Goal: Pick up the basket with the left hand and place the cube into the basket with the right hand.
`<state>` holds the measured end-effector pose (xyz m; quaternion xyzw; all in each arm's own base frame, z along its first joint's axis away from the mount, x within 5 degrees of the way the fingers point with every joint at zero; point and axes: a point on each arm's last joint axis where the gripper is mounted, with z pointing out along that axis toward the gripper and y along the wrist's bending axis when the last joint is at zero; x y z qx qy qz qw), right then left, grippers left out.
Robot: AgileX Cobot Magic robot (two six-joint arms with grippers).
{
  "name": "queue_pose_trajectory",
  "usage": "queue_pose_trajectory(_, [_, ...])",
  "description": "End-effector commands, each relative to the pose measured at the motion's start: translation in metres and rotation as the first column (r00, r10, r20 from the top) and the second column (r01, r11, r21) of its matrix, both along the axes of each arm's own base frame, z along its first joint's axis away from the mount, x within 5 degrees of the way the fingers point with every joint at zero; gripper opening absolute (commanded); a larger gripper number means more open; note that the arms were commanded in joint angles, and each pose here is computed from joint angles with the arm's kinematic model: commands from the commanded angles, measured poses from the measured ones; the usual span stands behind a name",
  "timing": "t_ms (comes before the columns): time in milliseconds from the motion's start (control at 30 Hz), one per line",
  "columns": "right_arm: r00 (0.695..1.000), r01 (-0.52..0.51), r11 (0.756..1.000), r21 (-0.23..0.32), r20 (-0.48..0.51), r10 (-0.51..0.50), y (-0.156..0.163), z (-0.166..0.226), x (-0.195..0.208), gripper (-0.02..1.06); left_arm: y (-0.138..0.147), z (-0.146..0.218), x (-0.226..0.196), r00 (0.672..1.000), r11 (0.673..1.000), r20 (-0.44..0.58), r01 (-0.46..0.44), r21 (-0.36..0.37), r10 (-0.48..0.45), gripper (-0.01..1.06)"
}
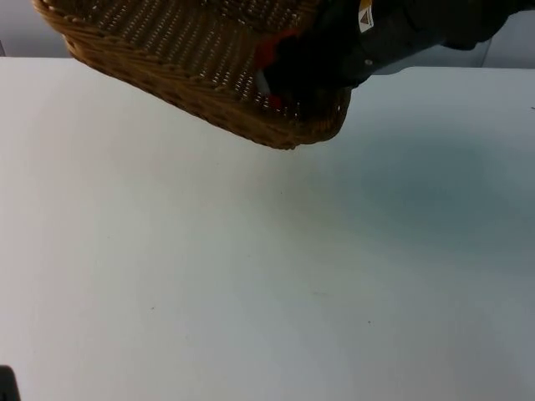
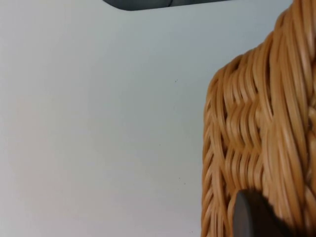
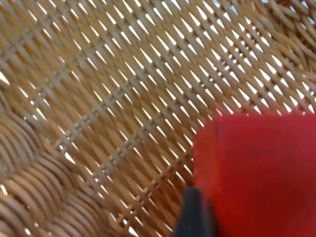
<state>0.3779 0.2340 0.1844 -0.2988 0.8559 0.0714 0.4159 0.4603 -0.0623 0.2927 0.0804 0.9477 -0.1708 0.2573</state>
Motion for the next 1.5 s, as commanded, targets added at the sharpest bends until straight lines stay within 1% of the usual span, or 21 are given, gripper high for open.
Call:
queue_pose_trajectory(0, [1.0, -0.005, 1.0, 0.019, 0.029, 0.005, 0.0, 0.007, 0.003, 0.7, -0.003, 0.013, -0.002, 0.999, 0.999, 0.037, -0.01, -0.042, 0.011, 0.0])
queue_pose_trajectory(33, [0.999, -0.009, 1.0, 0.023, 0.036, 0.008, 0.001, 0.007, 0.003, 0.8, -0.003, 0.013, -0.002, 0.999, 0.999, 0.037, -0.01, -0.042, 0.011, 0.0])
queue_pose_trajectory(200, [0.998, -0.012, 0.999, 0.035, 0.056, 0.01, 0.003, 0.014, 0.006, 0.9, -0.003, 0.013, -0.002, 0.999, 0.999, 0.037, -0.01, -0.042, 0.011, 0.0])
queue_pose_trajectory(400, [0.996, -0.017, 1.0, 0.015, 0.09, 0.015, 0.004, 0.031, 0.011, 0.9, -0.003, 0.013, -0.002, 0.999, 0.999, 0.037, -0.01, -0.042, 0.011, 0.0])
queue_pose_trajectory(500, [0.993, -0.022, 0.998, -0.052, 0.111, 0.027, -0.001, 0.049, 0.014, 0.9, -0.003, 0.013, -0.002, 0.999, 0.999, 0.037, -0.01, -0.042, 0.011, 0.0])
queue_pose_trajectory(633, [0.99, 0.021, 0.999, -0.037, 0.141, -0.016, -0.018, 0.072, 0.017, 0.9, -0.003, 0.013, -0.002, 0.999, 0.999, 0.037, -0.01, -0.042, 0.011, 0.0])
queue_pose_trajectory(700, [0.985, 0.066, 0.998, -0.009, 0.159, -0.064, -0.033, 0.09, 0.017, 0.87, -0.003, 0.013, -0.002, 0.999, 0.999, 0.037, -0.01, -0.042, 0.011, 0.0])
queue_pose_trajectory(733, [0.98, 0.12, 0.993, 0.009, 0.157, -0.12, -0.05, 0.102, 0.019, 0.76, -0.003, 0.013, -0.002, 0.999, 0.999, 0.037, -0.01, -0.042, 0.011, 0.0])
queue_pose_trajectory(767, [0.98, 0.12, 0.993, 0.009, 0.157, -0.12, -0.05, 0.102, 0.019, 0.76, -0.003, 0.013, -0.002, 0.999, 0.999, 0.037, -0.01, -0.042, 0.011, 0.0])
queue_pose_trajectory(800, [0.975, 0.155, 0.988, 0.027, 0.16, -0.157, -0.061, 0.111, 0.018, 0.64, -0.003, 0.013, -0.002, 0.999, 0.999, 0.037, -0.01, -0.042, 0.011, 0.0])
queue_pose_trajectory(933, [0.935, 0.298, 0.95, 0.089, 0.172, -0.31, -0.112, 0.143, 0.015, 0.16, -0.003, 0.013, -0.002, 0.999, 0.999, 0.037, -0.01, -0.042, 0.011, 0.0])
queue_pose_trajectory(967, [0.935, 0.298, 0.95, 0.089, 0.172, -0.31, -0.112, 0.143, 0.015, 0.16, -0.003, 0.013, -0.002, 0.999, 0.999, 0.037, -0.01, -0.042, 0.011, 0.0])
queue_pose_trajectory(1000, [0.924, 0.325, 0.941, 0.095, 0.181, -0.337, -0.126, 0.149, 0.011, 0.06, -0.003, 0.013, -0.002, 0.999, 0.999, 0.037, -0.01, -0.042, 0.011, 0.0])
queue_pose_trajectory(1033, [0.911, 0.355, 0.929, 0.101, 0.184, -0.368, -0.14, 0.152, 0.009, 0.0, -0.003, 0.013, -0.002, 0.999, 0.999, 0.037, -0.01, -0.042, 0.011, 0.0])
queue_pose_trajectory(1100, [0.883, 0.417, 0.903, 0.101, 0.189, -0.429, -0.169, 0.157, 0.001, 0.0, -0.003, 0.013, -0.002, 0.999, 0.999, 0.037, -0.01, -0.042, 0.011, 0.0])
queue_pose_trajectory(1133, [0.883, 0.417, 0.903, 0.101, 0.189, -0.429, -0.169, 0.157, 0.001, 0.0, -0.003, 0.013, -0.002, 0.999, 0.999, 0.037, -0.01, -0.042, 0.011, 0.0])
queue_pose_trajectory(1267, [0.795, 0.57, 0.816, 0.097, 0.186, -0.577, -0.235, 0.161, -0.011, 0.0, -0.003, 0.013, -0.002, 0.999, 0.999, 0.037, -0.01, -0.042, 0.011, 0.0])
queue_pose_trajectory(1300, [0.795, 0.57, 0.816, 0.097, 0.186, -0.577, -0.235, 0.161, -0.011, 0.0, -0.003, 0.013, -0.002, 0.999, 0.999, 0.037, -0.01, -0.042, 0.011, 0.0])
queue_pose_trajectory(1367, [0.739, 0.646, 0.758, 0.09, 0.172, -0.651, -0.267, 0.163, -0.015, 0.0, -0.003, 0.013, -0.002, 0.999, 0.999, 0.037, -0.01, -0.042, 0.011, 0.0])
queue_pose_trajectory(1400, [0.721, 0.668, 0.739, 0.089, 0.17, -0.672, -0.277, 0.163, -0.017, 0.0, -0.003, 0.013, -0.001, 0.999, 0.999, 0.039, -0.01, -0.042, 0.012, 0.0])
queue_pose_trajectory(1467, [0.702, 0.689, 0.72, 0.087, 0.169, -0.692, -0.287, 0.163, -0.018, 0.0, -0.003, 0.013, -0.001, 0.999, 0.999, 0.039, -0.01, -0.042, 0.012, 0.0])
